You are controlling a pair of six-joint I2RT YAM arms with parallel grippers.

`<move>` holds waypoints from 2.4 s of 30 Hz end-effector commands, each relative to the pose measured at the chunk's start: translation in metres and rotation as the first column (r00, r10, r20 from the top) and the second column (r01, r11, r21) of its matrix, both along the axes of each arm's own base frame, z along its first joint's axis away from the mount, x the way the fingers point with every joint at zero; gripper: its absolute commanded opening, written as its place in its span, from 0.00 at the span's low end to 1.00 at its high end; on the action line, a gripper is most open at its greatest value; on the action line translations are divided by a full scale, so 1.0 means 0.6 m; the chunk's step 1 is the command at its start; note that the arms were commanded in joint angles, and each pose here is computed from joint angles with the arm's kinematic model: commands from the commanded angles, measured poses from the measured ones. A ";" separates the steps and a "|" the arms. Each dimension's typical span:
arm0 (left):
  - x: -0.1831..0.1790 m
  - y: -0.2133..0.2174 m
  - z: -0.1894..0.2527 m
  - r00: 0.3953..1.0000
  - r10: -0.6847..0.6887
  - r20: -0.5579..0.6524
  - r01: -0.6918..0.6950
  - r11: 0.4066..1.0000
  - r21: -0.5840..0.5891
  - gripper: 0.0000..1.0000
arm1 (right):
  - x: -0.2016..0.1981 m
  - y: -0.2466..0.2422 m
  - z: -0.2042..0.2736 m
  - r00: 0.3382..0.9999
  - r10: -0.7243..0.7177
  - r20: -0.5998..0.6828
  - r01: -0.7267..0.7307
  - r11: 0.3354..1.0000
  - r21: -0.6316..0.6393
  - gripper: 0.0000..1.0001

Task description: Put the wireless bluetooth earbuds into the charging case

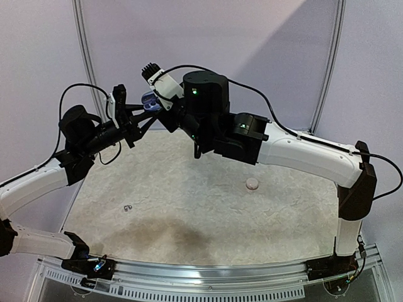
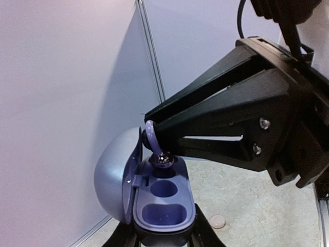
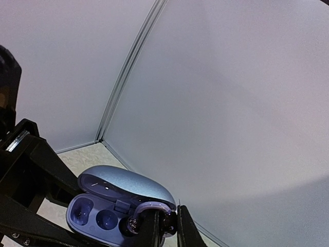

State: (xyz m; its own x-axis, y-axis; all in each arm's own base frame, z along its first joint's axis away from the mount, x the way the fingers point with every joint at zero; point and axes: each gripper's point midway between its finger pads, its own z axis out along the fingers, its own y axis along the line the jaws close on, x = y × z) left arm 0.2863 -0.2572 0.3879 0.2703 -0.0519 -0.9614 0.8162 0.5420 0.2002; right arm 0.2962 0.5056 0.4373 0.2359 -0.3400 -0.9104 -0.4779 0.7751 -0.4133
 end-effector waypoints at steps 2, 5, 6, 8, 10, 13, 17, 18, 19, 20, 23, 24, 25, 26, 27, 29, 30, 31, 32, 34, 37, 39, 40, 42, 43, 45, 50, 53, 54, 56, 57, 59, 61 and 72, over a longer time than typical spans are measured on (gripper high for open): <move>-0.009 -0.001 0.028 1.000 -0.009 0.024 0.009 0.999 -0.035 0.00 | 0.005 0.015 -0.024 1.000 0.019 -0.024 -0.019 1.000 0.006 0.00; -0.009 -0.001 0.029 1.000 -0.011 0.021 0.012 0.999 -0.040 0.00 | 0.005 0.021 -0.042 0.999 0.026 -0.048 -0.027 1.000 -0.009 0.00; -0.009 -0.002 0.030 1.000 -0.011 0.022 0.012 0.999 -0.039 0.00 | 0.007 0.022 -0.047 0.998 0.026 -0.053 -0.027 1.000 -0.015 0.00; -0.009 -0.002 0.029 1.000 -0.011 0.021 0.012 0.999 -0.039 0.00 | 0.008 0.025 -0.055 0.998 0.026 -0.060 -0.028 0.999 -0.024 0.00; -0.009 -0.002 0.029 1.000 -0.011 0.020 0.012 0.999 -0.039 0.00 | 0.008 0.028 -0.063 0.998 0.025 -0.064 -0.027 0.999 -0.034 0.00; -0.007 0.000 0.030 1.000 0.000 0.019 0.001 0.999 -0.043 0.00 | 0.012 0.024 -0.070 0.998 0.009 -0.068 -0.012 0.999 -0.048 0.00; -0.002 0.004 0.030 1.000 0.019 0.012 -0.018 0.999 -0.049 0.00 | 0.013 0.019 -0.080 0.997 -0.004 -0.074 -0.001 0.998 -0.070 0.03; -0.001 0.004 0.029 1.000 0.019 0.010 -0.019 0.999 -0.050 0.00 | 0.013 0.018 -0.080 0.997 -0.005 -0.075 -0.001 0.997 -0.073 0.06; -0.002 0.003 0.029 1.000 0.018 0.010 -0.017 0.999 -0.049 0.00 | 0.013 0.017 -0.081 0.997 -0.006 -0.076 0.000 0.997 -0.076 0.09; -0.002 0.003 0.030 1.000 0.016 0.012 -0.016 0.999 -0.050 0.00 | 0.013 0.017 -0.083 0.997 -0.007 -0.077 0.001 0.997 -0.082 0.12; -0.002 0.004 0.030 1.000 0.020 0.014 -0.019 0.999 -0.048 0.00 | 0.013 0.016 -0.088 0.997 -0.009 -0.078 0.001 0.995 -0.098 0.16; -0.001 0.004 0.031 1.000 0.022 0.015 -0.021 0.999 -0.049 0.00 | 0.013 0.016 -0.090 0.997 -0.008 -0.079 0.000 0.995 -0.103 0.16; -0.001 0.005 0.031 1.000 0.023 0.016 -0.023 0.999 -0.049 0.00 | 0.011 0.016 -0.091 0.997 -0.005 -0.080 -0.004 0.994 -0.110 0.17; -0.001 0.004 0.030 1.000 0.024 0.015 -0.023 0.999 -0.049 0.00 | 0.011 0.017 -0.093 0.997 -0.003 -0.081 -0.007 0.993 -0.116 0.17; -0.001 0.005 0.030 1.000 0.026 0.014 -0.025 0.998 -0.049 0.00 | 0.011 0.017 -0.095 0.997 0.000 -0.083 -0.010 0.992 -0.122 0.18; -0.001 0.005 0.029 1.000 0.025 0.014 -0.024 0.999 -0.047 0.00 | 0.010 0.017 -0.098 0.996 0.001 -0.084 -0.012 0.991 -0.135 0.19; -0.001 0.005 0.029 1.000 0.024 0.014 -0.024 0.999 -0.047 0.00 | 0.010 0.016 -0.099 0.996 0.002 -0.085 -0.014 0.990 -0.139 0.20; -0.001 0.005 0.027 1.000 0.024 0.014 -0.024 0.999 -0.046 0.00 | 0.009 0.017 -0.101 0.996 0.004 -0.085 -0.016 0.989 -0.147 0.20; -0.001 0.004 0.027 1.000 0.023 0.013 -0.023 0.999 -0.044 0.00 | 0.008 0.017 -0.102 0.996 0.005 -0.084 -0.017 0.988 -0.153 0.21; -0.001 0.005 0.026 1.000 0.025 0.015 -0.025 0.999 -0.042 0.00 | 0.009 0.018 -0.104 0.996 0.008 -0.084 -0.022 0.987 -0.161 0.22; -0.001 0.005 0.025 1.000 0.027 0.014 -0.027 0.999 -0.040 0.00 | 0.008 0.016 -0.107 0.996 0.008 -0.087 -0.023 0.984 -0.176 0.22; 0.000 0.006 0.026 0.999 0.031 0.014 -0.030 0.999 -0.041 0.00 | 0.008 0.015 -0.112 0.996 0.005 -0.092 -0.022 0.982 -0.190 0.22; 0.000 0.006 0.025 0.999 0.033 0.013 -0.032 0.999 -0.041 0.00 | 0.008 0.014 -0.114 0.996 0.003 -0.094 -0.021 0.980 -0.196 0.22; 0.001 0.006 0.025 0.999 0.036 0.011 -0.036 0.999 -0.041 0.00 | 0.007 0.011 -0.115 0.995 0.004 -0.099 -0.024 0.979 -0.202 0.24; 0.002 0.006 0.024 0.999 0.037 0.011 -0.037 0.999 -0.039 0.00 | 0.006 0.009 -0.114 0.995 0.004 -0.100 -0.024 0.979 -0.202 0.25; 0.003 0.006 0.023 0.999 0.039 0.009 -0.039 0.998 -0.039 0.00 | 0.005 0.007 -0.113 0.994 0.005 -0.106 -0.027 0.979 -0.201 0.27; 0.004 0.006 0.020 0.999 0.041 0.005 -0.041 0.999 -0.032 0.00 | 0.004 -0.002 -0.101 0.994 -0.001 -0.112 -0.019 0.983 -0.183 0.30; 0.004 0.007 0.019 0.999 0.046 0.005 -0.045 0.999 -0.029 0.00 | 0.001 -0.011 -0.090 0.992 0.008 -0.128 -0.028 0.988 -0.152 0.32; 0.005 0.007 0.018 0.999 0.046 0.003 -0.045 0.999 -0.028 0.00 | -0.003 -0.017 -0.084 0.991 0.018 -0.133 -0.036 0.990 -0.137 0.33; 0.005 0.007 0.016 0.999 0.045 0.001 -0.045 0.999 -0.024 0.00 | -0.009 -0.028 -0.067 0.990 0.035 -0.135 -0.048 0.994 -0.099 0.34; 0.005 0.006 0.015 0.999 0.045 0.001 -0.045 0.999 -0.023 0.00 | -0.014 -0.038 -0.051 0.990 0.045 -0.132 -0.054 0.996 -0.072 0.34; 0.005 0.005 0.013 0.999 0.043 -0.002 -0.043 0.999 -0.018 0.00 | -0.019 -0.051 -0.036 0.989 0.059 -0.139 -0.065 0.997 -0.039 0.35; 0.005 0.005 0.013 0.999 0.043 -0.001 -0.043 0.999 -0.015 0.00 | -0.023 -0.067 -0.023 0.986 0.076 -0.150 -0.078 0.997 -0.009 0.37; -0.038 -0.026 0.003 0.989 -0.140 0.049 0.136 0.988 0.068 0.00 | -0.084 -0.084 0.031 0.846 0.443 -0.297 -0.394 0.894 0.213 0.26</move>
